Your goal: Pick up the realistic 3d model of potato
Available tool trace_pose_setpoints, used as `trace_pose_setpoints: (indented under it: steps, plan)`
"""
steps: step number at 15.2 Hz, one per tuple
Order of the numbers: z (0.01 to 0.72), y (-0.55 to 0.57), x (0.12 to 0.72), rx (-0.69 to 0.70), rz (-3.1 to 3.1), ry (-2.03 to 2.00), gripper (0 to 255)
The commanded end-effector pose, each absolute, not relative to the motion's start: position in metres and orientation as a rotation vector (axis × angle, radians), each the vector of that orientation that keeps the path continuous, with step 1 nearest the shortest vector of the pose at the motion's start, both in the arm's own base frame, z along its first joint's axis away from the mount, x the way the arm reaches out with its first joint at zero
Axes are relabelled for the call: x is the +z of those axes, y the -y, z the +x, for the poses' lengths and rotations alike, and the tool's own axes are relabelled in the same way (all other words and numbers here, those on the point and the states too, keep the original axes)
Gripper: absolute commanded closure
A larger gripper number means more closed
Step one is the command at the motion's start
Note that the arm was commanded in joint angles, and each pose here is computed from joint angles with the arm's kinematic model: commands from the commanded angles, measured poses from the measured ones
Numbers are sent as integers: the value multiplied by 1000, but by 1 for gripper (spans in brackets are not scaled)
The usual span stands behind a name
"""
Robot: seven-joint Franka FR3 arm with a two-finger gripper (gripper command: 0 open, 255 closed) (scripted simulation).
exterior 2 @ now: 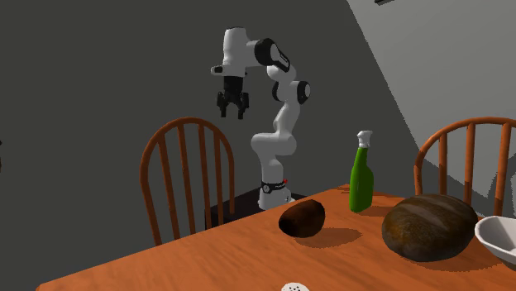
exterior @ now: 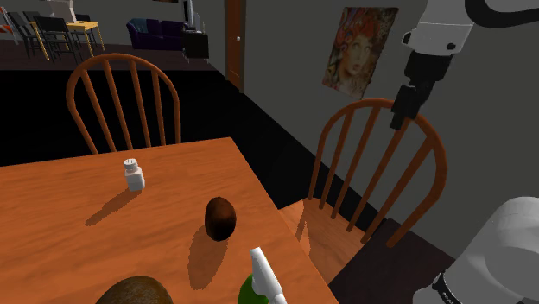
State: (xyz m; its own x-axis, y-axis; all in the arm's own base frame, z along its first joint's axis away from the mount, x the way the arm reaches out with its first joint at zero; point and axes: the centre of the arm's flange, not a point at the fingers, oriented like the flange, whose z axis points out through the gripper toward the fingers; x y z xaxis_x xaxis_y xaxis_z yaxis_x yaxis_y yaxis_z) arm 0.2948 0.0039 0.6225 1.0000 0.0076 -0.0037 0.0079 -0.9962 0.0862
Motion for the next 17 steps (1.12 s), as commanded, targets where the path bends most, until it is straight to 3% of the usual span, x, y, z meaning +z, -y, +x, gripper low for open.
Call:
trace_pose_setpoints:
  steps: [1,17]
  plan:
    - [295,-4,623,-5,3055,-12,0]
    - [351,-163,523,-15,3173,160,0]
